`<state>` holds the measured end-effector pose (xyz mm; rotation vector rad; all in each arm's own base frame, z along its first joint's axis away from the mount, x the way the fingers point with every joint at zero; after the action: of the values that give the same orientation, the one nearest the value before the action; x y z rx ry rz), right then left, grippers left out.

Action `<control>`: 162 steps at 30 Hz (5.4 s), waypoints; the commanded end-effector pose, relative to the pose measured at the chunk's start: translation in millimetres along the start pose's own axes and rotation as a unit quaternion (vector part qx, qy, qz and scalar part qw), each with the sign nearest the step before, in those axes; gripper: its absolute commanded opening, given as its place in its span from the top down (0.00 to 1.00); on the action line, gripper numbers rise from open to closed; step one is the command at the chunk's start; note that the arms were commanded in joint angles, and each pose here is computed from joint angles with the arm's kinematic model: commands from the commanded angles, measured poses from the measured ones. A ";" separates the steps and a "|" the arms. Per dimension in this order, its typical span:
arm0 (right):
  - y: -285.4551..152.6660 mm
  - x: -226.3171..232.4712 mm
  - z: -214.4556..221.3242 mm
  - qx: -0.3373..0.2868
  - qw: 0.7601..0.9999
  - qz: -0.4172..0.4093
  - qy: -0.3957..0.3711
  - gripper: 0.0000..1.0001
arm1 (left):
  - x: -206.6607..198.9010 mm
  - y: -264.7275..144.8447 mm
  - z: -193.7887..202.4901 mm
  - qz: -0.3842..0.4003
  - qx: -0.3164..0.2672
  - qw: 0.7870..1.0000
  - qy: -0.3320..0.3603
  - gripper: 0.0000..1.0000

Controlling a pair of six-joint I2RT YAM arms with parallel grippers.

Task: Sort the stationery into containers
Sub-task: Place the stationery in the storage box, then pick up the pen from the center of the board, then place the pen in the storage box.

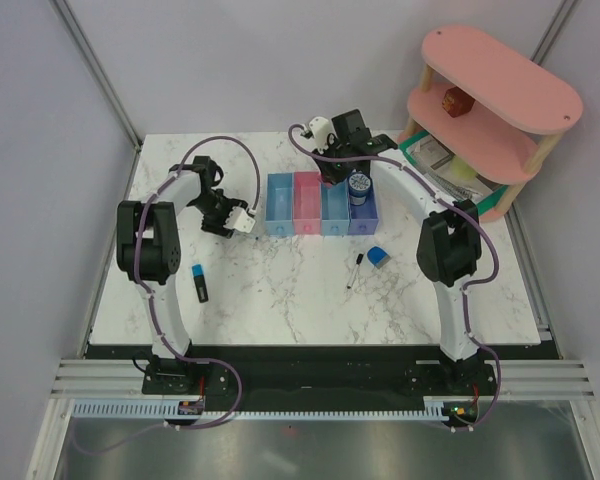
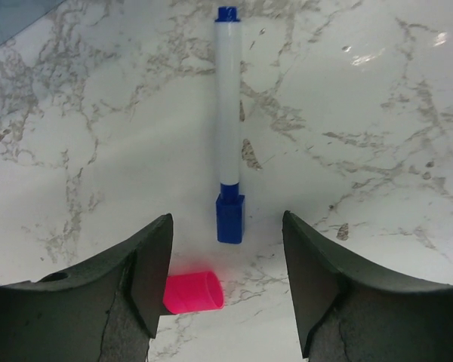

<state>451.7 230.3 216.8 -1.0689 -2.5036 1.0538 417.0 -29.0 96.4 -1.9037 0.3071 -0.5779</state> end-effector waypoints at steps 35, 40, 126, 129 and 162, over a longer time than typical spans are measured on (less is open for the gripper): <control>74.8 -22.8 57.7 0.058 0.998 0.036 0.014 0.80 | -31.5 22.4 -33.7 0.102 -0.030 0.994 -0.040 0.97; 74.9 -24.5 55.5 0.055 0.998 0.038 0.014 0.75 | -25.4 10.9 -42.3 0.075 -0.043 0.995 -0.052 0.98; -25.2 89.2 180.8 0.204 0.970 -0.028 0.129 0.38 | 104.6 -9.3 -118.7 -0.119 -0.236 0.691 -0.673 0.98; -21.4 87.3 177.9 0.204 0.970 -0.022 0.130 0.38 | 104.1 -7.2 -116.8 -0.121 -0.233 0.685 -0.680 0.98; -23.3 97.0 174.9 0.203 0.974 -0.013 0.099 0.82 | 102.8 -5.9 -113.6 -0.127 -0.226 0.680 -0.685 0.66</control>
<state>290.9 191.6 93.0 -0.9440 -1.9798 1.3237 441.5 -164.3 143.3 -2.2555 -0.8771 0.9684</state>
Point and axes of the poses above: each gripper's point midway between its finger pads, its own y axis out along the fingers, its own x axis along the line the jaws close on, z = x × y, the point moved 8 cm from there along -y, back along the fingers, and after that the axes turned 4 degrees about y, right-handed, at the moved point
